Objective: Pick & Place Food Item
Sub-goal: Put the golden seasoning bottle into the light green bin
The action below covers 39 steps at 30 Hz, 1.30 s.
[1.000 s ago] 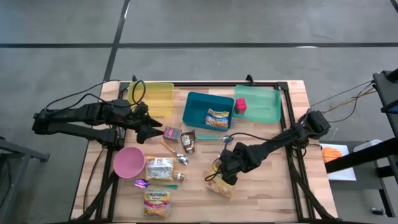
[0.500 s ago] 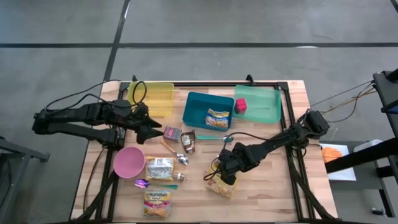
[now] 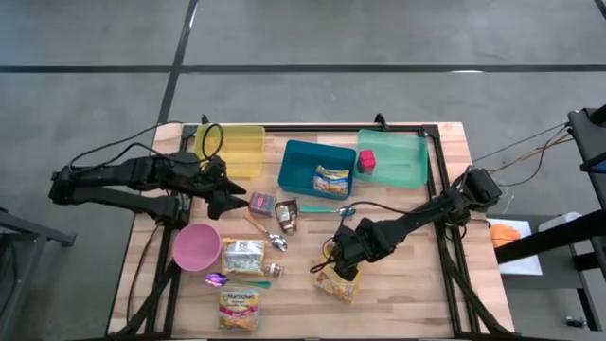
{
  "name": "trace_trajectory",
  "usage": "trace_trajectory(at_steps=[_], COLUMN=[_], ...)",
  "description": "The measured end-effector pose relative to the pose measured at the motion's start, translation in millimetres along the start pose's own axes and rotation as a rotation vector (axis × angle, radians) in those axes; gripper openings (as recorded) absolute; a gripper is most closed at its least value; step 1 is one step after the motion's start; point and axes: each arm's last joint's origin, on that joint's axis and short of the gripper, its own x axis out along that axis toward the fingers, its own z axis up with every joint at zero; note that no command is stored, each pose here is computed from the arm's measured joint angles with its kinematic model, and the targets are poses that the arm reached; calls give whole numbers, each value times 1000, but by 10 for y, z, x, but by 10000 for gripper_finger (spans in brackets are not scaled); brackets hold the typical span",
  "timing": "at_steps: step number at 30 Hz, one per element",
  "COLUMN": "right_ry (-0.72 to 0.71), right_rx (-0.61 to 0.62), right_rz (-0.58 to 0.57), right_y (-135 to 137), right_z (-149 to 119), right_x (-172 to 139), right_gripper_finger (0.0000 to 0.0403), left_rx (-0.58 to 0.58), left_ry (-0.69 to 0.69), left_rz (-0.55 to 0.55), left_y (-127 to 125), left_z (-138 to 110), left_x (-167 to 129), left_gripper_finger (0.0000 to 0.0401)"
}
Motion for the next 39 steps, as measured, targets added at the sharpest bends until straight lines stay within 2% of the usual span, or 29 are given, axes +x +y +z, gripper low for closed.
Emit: trace_trajectory(at_steps=[6, 8, 15, 25, 33, 39], right_ry=[24, 24, 54, 72, 15, 32], right_rx=[-20, -16, 34, 32, 98, 117], right_rz=[16, 15, -2, -30, -94, -137], right_y=[6, 4, -11, -5, -79, -191], right_z=[-11, -11, -21, 0, -27, -59], right_x=[-2, -5, -21, -106, -27, 71], right_gripper_finger=[377, 393, 382, 382, 382, 382], left_rx=[0, 0, 0, 0, 0, 0], left_ry=[0, 0, 5, 5, 5, 6], left_rz=[0, -1, -7, -7, -7, -9], left_y=[0, 0, -2, -2, -2, -3], left_z=[0, 0, -1, -1, -1, -1], left_x=[0, 0, 0, 0, 0, 0], left_gripper_finger=[296, 296, 296, 296, 296, 296])
